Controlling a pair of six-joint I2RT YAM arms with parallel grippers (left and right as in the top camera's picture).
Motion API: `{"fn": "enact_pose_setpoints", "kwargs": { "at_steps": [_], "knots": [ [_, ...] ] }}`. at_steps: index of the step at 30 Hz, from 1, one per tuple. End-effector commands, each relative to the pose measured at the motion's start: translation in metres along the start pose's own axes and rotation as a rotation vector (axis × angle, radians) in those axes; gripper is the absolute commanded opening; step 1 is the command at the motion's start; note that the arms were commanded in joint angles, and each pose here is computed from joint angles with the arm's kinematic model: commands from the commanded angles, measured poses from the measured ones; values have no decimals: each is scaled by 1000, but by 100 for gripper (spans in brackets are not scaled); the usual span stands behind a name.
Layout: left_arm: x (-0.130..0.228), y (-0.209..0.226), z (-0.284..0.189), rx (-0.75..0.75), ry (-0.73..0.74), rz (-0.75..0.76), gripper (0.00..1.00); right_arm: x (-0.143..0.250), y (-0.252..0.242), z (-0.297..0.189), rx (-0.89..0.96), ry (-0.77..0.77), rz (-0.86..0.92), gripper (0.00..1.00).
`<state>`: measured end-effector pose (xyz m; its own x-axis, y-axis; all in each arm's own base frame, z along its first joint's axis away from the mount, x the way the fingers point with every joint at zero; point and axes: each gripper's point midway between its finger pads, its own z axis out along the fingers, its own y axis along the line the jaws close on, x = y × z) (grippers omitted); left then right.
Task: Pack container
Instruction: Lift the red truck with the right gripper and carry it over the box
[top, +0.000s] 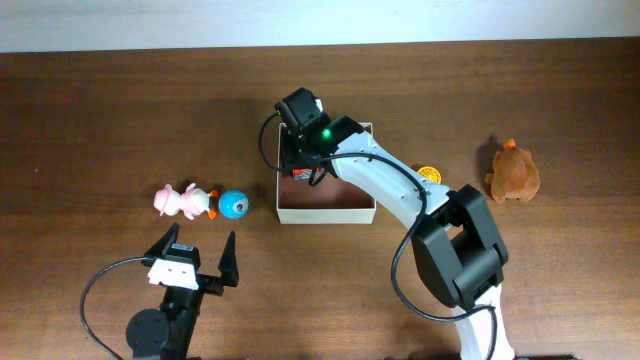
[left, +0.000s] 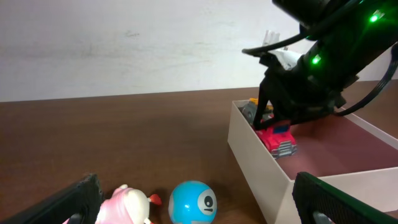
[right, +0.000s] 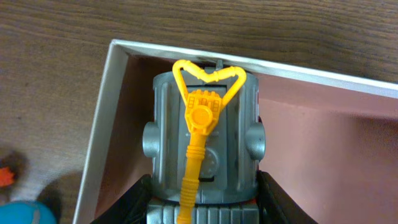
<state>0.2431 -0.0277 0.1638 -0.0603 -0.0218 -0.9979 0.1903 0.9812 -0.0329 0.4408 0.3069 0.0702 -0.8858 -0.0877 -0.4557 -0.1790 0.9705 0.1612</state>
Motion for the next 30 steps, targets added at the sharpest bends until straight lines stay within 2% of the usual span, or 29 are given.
{"fn": "enact_pose_setpoints", "kwargs": {
  "at_steps": [1, 10, 13, 15, 22, 30],
  "knots": [
    [2, 0, 0, -2, 0, 12, 100, 3, -1, 9, 26, -8, 1, 41],
    [2, 0, 0, -2, 0, 12, 100, -1, 2, 16, 14, -29, 10, 42],
    [2, 0, 0, -2, 0, 12, 100, -1, 3, 16, 11, -26, 10, 64],
    [2, 0, 0, -2, 0, 12, 100, 1, 4, 16, 4, -19, 7, 70],
    [2, 0, 0, -2, 0, 12, 100, -3, 18, 6, -70, -10, -10, 70],
    [2, 0, 0, -2, 0, 12, 99, -31, 32, -61, -120, -59, -78, 70]
  ]
}}
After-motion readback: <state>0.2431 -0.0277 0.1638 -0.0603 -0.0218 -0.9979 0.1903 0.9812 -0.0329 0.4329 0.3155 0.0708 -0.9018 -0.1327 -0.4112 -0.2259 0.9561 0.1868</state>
